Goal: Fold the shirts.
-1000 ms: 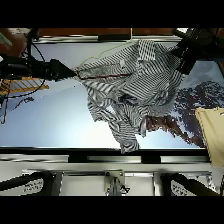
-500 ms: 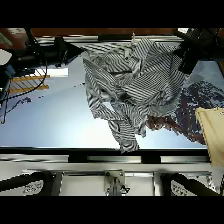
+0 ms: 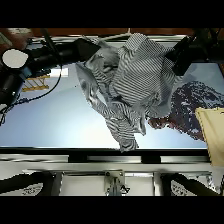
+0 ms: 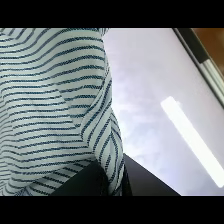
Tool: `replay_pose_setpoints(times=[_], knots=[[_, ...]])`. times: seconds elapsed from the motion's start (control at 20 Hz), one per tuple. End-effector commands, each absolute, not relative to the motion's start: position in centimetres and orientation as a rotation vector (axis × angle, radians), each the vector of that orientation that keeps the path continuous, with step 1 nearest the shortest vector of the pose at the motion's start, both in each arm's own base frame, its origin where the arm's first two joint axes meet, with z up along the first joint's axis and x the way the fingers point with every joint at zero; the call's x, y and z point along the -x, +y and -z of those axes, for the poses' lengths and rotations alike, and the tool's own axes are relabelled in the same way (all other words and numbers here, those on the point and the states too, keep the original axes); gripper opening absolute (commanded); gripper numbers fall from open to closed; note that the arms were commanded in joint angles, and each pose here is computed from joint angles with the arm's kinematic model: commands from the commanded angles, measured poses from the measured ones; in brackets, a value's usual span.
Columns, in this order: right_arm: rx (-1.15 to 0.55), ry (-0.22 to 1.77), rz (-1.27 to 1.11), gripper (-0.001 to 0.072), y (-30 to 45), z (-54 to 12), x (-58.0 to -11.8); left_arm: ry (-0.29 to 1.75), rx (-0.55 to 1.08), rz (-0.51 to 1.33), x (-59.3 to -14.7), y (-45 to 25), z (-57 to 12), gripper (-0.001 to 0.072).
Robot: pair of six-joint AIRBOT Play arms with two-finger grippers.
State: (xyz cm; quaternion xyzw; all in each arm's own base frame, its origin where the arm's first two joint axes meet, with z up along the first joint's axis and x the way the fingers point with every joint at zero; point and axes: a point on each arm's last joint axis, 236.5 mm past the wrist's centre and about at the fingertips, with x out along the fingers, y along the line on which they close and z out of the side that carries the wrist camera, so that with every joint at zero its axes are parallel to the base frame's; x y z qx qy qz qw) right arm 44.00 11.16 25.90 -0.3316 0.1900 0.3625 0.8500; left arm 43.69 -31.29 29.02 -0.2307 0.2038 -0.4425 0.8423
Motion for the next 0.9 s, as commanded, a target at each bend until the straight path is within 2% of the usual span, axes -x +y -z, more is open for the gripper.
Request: replay_pose_setpoints(times=[0.0, 0.1, 0.2, 0.35, 0.55, 0.6, 0.65, 0.7, 0.75, 0.85], knots=[[0.498, 0.446, -0.816, 0.0085, 13.1, -26.2, -42.6, 0.325, 0.357, 1.096, -39.0, -36.4, -32.6, 0.0057], [0.453, 0.462, -0.804, 0.0085, 13.1, -26.3, -42.5, 0.294, 0.326, 1.164, -36.5, -38.5, -34.1, 0.0057], [0.432, 0.46, -0.795, 0.0085, 13.1, -26.8, -42.3, 0.357, 0.241, 1.195, -35.1, -39.2, -32.2, 0.0056], [0.445, 0.427, -0.784, 0.0085, 13.1, -28.3, -41.2, 0.579, 0.126, 1.074, -36.0, -36.7, -26.5, 0.0056], [0.472, 0.436, -0.817, 0.0085, 13.4, -29.3, -38.3, 0.601, 0.083, 0.95, -38.7, -33.4, -25.3, 0.0062], [0.47, 0.455, -0.831, 0.0085, 13.5, -29.2, -37.5, 0.597, 0.088, 0.936, -39.1, -32.8, -25.4, 0.0165], [0.471, 0.467, -0.832, 0.0085, 13.4, -29.2, -37.0, 0.589, 0.093, 0.928, -39.3, -32.3, -25.9, 0.0341], [0.478, 0.467, -0.825, 0.0085, 13.3, -29.4, -36.7, 0.57, 0.095, 0.922, -39.4, -31.7, -26.8, 0.045], [0.488, 0.465, -0.812, 0.0085, 13.0, -29.6, -36.5, 0.536, 0.095, 0.915, -39.4, -31.1, -28.3, 0.0488], [0.506, 0.471, -0.8, 0.0085, 12.7, -29.6, -36.2, 0.449, 0.096, 0.898, -39.0, -29.6, -32.0, 0.0489]])
